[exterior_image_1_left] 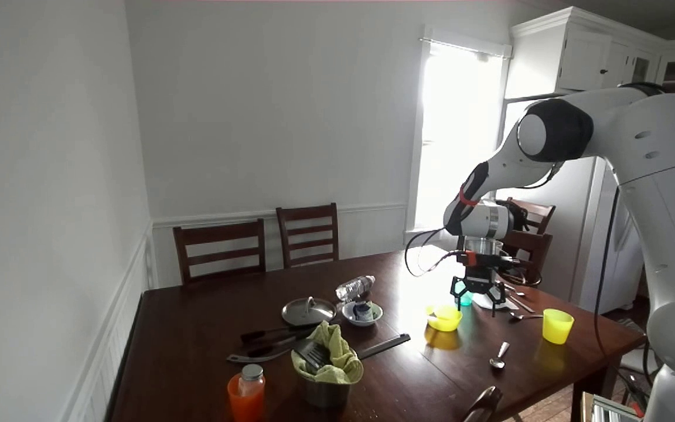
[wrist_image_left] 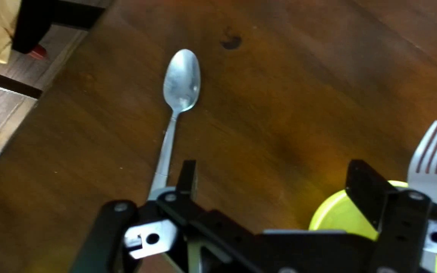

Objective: Put one silver fork and spoon on top of the yellow bowl.

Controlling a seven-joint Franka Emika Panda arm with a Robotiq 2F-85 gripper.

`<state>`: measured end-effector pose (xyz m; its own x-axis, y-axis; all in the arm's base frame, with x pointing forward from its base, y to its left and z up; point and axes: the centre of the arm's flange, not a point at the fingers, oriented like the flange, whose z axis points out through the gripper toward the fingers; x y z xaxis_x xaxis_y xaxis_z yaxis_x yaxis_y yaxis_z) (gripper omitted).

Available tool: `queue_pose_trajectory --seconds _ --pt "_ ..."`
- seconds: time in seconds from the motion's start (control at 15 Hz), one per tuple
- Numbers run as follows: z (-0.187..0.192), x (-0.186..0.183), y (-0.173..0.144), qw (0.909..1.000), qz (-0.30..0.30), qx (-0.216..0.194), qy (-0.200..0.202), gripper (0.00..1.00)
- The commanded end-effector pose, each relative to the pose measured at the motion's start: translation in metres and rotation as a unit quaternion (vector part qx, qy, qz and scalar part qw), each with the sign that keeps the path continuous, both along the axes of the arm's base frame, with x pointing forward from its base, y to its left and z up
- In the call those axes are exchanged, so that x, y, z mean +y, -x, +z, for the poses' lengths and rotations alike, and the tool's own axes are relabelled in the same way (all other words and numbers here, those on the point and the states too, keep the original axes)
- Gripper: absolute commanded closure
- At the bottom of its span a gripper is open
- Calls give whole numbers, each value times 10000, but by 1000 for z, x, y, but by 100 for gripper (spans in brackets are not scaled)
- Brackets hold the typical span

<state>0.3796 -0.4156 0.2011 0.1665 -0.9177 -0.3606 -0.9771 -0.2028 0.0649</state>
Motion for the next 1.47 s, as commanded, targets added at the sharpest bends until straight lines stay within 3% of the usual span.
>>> queue_pose_trajectory --seconds 0.0,0.27,0.47,1.4 --pt "9 13 56 9999 -25 -63 -150 0" --pt "-6 9 90 9992 -96 -133 -356 0" --pt "-18 3 99 9993 -72 -167 -334 0" --pt "-78 -4 85 9990 -249 -245 -295 0"
